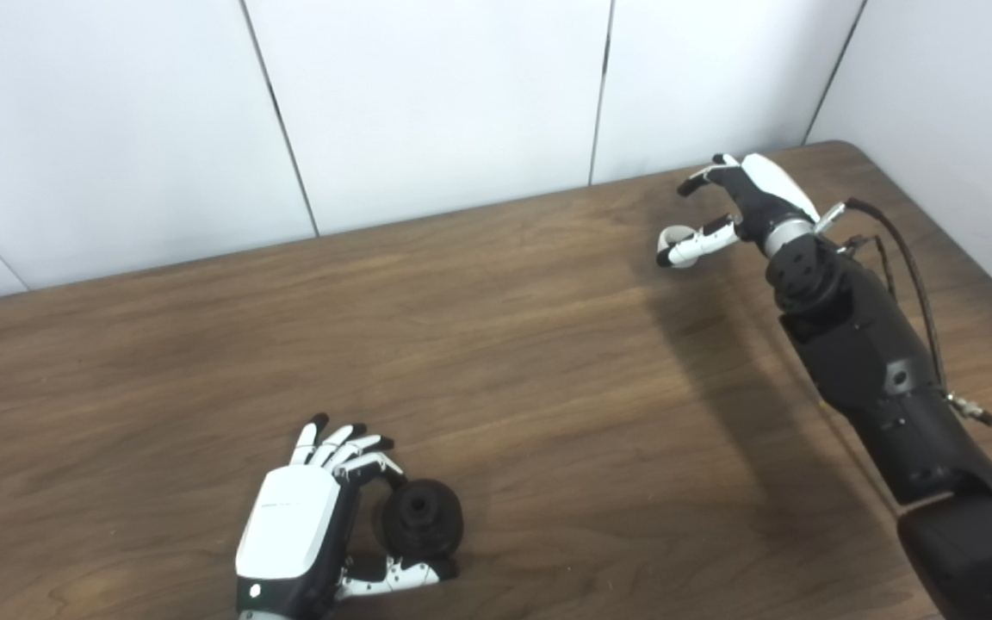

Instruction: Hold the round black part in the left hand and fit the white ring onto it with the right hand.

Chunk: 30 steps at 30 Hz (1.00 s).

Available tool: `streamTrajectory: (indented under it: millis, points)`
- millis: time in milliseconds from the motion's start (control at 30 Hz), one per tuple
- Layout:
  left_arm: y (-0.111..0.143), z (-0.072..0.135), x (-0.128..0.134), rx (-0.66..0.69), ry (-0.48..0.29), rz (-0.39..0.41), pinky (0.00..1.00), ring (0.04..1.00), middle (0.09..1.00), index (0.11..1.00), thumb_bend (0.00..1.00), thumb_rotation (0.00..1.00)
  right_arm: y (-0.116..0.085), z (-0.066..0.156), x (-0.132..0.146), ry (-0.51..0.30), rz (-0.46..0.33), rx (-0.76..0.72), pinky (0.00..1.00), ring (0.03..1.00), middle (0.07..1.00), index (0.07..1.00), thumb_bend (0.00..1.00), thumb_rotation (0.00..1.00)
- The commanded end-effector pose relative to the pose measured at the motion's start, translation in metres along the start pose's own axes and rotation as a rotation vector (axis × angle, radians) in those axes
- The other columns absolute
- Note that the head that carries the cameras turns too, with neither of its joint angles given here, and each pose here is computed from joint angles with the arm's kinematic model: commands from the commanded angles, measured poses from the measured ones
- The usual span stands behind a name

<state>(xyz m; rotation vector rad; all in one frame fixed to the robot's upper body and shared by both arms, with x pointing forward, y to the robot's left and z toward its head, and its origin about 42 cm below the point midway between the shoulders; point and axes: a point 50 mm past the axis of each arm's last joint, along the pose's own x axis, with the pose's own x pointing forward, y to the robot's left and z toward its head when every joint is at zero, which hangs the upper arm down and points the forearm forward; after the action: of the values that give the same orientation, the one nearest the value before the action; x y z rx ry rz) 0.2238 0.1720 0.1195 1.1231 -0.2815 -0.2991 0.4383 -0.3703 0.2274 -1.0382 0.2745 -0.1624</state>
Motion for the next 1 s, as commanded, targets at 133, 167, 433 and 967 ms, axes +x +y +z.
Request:
streamTrajectory:
  millis: [133,167,433,967]
  points:
    - [-0.002,-0.002,-0.007,0.027,0.013,-0.044,1.0,0.88,0.783,0.484,0.52,0.05,-0.029,0.012,0.008,-0.014,-0.059,-0.052,1.0,1.0,0.983,0.724,0.87,0.2]
    - [-0.003,-0.002,-0.007,0.027,0.011,-0.043,1.0,0.877,0.78,0.484,0.52,0.05,-0.028,0.012,0.008,-0.009,-0.055,-0.052,1.0,1.0,0.982,0.723,0.86,0.2]
    - [-0.004,0.0,-0.008,0.021,0.011,-0.041,1.0,0.875,0.777,0.483,0.52,0.06,-0.024,0.01,0.012,0.037,-0.039,-0.058,1.0,1.0,0.971,0.722,0.83,0.18]
    - [-0.005,0.001,-0.006,0.023,0.008,-0.043,1.0,0.879,0.776,0.483,0.52,0.06,-0.022,0.011,0.015,0.042,-0.033,-0.054,1.0,1.0,0.955,0.67,0.83,0.18]
